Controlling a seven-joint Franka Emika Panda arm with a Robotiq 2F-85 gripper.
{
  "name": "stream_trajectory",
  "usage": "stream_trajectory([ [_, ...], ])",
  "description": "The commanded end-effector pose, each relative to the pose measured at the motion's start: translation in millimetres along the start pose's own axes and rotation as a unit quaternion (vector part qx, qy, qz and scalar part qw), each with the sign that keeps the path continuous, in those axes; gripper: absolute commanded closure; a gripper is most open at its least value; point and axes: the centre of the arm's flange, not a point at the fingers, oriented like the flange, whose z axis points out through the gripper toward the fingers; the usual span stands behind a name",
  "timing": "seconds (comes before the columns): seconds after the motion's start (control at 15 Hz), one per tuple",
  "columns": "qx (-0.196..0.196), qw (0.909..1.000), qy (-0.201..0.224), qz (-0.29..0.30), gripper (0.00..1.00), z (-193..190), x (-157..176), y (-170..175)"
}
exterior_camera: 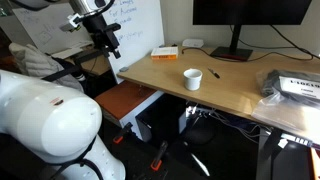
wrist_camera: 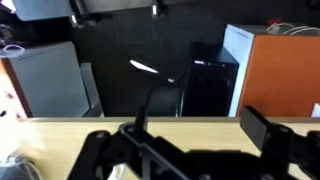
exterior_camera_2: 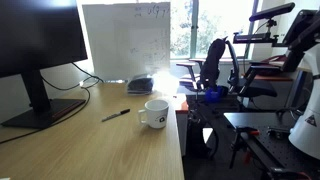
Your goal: Put the marker in the white cup
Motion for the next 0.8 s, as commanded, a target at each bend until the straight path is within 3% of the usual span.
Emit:
stream_trajectory([
  [0.0,0.000,1.0000,0.000,0.000,0.00,0,0,0],
  [0.4,0.005,0.9999,0.010,-0.006,0.00,3,14,6],
  [0.73,0.005,0.9983,0.055,-0.016,0.00,27,105,75],
])
